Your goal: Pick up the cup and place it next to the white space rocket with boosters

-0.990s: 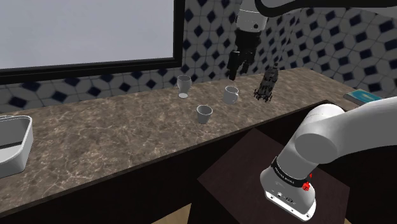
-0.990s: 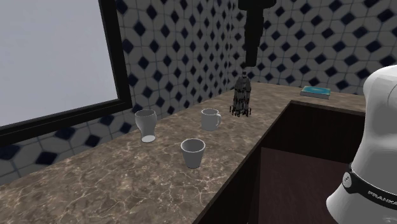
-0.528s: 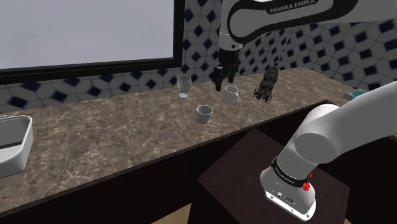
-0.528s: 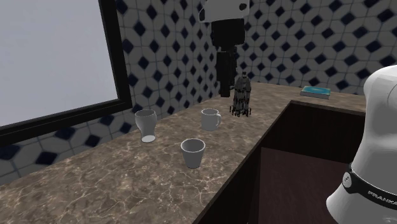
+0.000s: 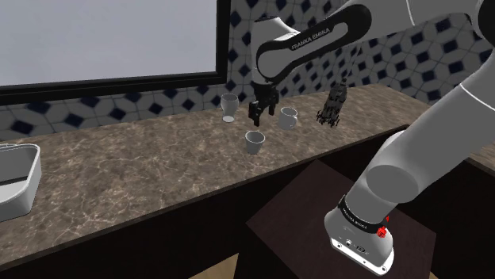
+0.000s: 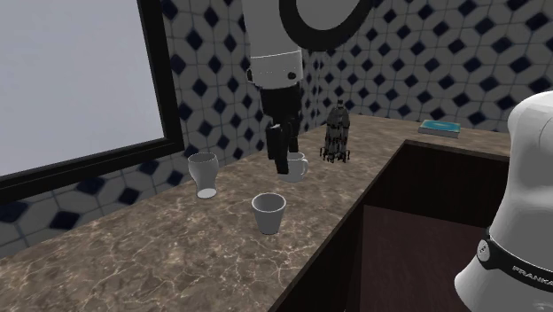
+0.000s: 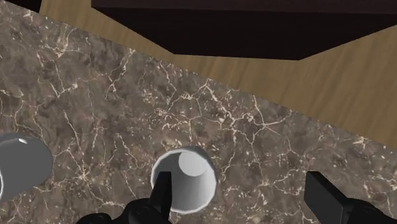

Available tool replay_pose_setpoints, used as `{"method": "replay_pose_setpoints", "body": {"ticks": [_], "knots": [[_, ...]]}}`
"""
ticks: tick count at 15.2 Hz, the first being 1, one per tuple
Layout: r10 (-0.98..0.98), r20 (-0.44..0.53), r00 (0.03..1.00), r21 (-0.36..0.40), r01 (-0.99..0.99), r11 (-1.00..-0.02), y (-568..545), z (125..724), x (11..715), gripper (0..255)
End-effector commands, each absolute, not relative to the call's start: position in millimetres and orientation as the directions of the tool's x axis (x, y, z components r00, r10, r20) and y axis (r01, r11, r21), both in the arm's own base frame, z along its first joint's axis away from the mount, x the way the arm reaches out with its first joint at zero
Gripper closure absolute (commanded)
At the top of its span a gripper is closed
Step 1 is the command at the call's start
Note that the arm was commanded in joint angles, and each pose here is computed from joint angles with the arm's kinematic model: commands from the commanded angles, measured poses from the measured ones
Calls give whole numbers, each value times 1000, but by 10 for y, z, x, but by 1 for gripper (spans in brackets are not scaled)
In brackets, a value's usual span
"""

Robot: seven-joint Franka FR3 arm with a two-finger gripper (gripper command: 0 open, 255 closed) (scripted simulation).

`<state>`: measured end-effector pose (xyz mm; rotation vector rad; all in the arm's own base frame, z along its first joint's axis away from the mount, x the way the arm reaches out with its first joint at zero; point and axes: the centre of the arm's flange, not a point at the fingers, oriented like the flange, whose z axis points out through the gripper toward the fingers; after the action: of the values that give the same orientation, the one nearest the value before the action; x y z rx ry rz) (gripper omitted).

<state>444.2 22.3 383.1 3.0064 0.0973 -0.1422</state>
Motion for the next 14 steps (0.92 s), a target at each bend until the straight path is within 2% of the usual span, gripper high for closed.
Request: {"method": "replay_pose_setpoints", "body": {"ticks": [1,11,14], "knots": [[60,-107,992,138,75,-988,233,3575,4574,0],[66,-153,986,196,96,-976,191,2418,5299,0],[66,-155,986,199,97,-975,166,2264,5316,0]]}}
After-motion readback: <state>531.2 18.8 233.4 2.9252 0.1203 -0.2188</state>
